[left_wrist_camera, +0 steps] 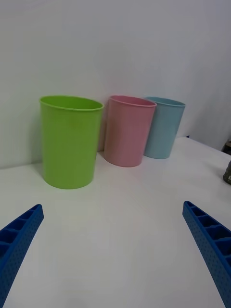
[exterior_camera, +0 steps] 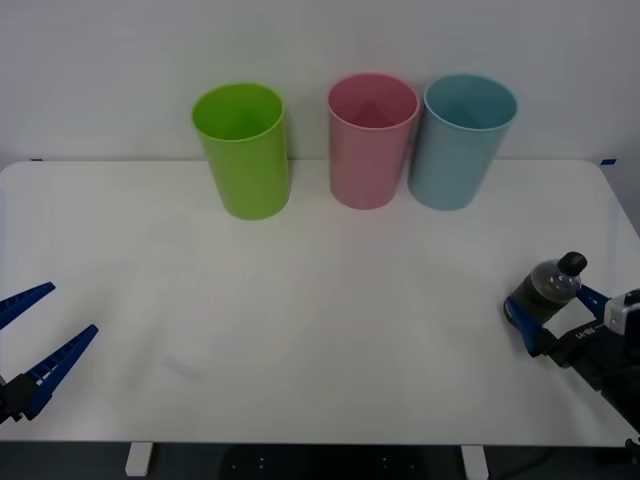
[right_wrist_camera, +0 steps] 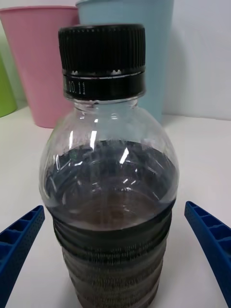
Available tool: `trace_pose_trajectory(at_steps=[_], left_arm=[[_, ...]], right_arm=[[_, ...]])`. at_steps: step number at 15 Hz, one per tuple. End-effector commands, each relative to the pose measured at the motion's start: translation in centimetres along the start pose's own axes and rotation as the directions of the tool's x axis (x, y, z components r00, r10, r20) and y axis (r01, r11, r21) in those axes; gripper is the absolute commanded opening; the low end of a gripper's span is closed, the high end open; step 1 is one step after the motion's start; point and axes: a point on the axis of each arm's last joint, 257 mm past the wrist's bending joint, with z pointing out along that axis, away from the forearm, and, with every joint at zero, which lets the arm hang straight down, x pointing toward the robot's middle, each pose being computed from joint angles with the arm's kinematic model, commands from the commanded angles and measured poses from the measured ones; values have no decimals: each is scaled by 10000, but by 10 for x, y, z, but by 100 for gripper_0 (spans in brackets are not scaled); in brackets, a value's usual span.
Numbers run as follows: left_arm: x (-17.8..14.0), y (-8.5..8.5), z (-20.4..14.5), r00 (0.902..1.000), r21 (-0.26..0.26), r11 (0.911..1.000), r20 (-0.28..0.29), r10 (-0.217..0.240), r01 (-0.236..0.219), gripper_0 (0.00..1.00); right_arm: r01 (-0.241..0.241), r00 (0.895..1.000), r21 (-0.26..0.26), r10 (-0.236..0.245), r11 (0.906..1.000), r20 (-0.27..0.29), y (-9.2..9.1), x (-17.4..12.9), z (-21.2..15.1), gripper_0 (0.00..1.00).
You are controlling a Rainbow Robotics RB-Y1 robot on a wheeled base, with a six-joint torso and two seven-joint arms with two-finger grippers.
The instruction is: Grasp the object on the table and drop it into the matching bin: aluminum can to the light blue bin, PET bottle to the pink bin.
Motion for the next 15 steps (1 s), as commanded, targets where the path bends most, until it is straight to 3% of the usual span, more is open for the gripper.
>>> trace_pose_trajectory(at_steps=[1, 10, 11, 12, 13, 15], left_arm=[[0, 0, 0, 10000, 0, 10000, 0, 0, 0, 100], [0, 0, 0, 10000, 0, 10000, 0, 0, 0, 100], [0, 0, 0, 10000, 0, 10000, 0, 0, 0, 100], [0, 0, 0, 10000, 0, 10000, 0, 0, 0, 100], [0, 0, 0, 10000, 0, 10000, 0, 0, 0, 100], [0, 0, 0, 10000, 0, 10000, 0, 0, 0, 100]], right_arm=[[-27, 10000, 71, 27, 10000, 38, 1, -1, 7, 100], [62, 10000, 171, -63, 9998, 55, 4, -1, 14, 100], [77, 10000, 157, -78, 9998, 62, 5, -1, 14, 83], [108, 9999, 171, -109, 9998, 54, 4, -1, 14, 19], [123, 9999, 171, -124, 9998, 54, 4, -1, 14, 4], [185, 9998, 158, -186, 9997, 60, 5, -1, 14, 0]])
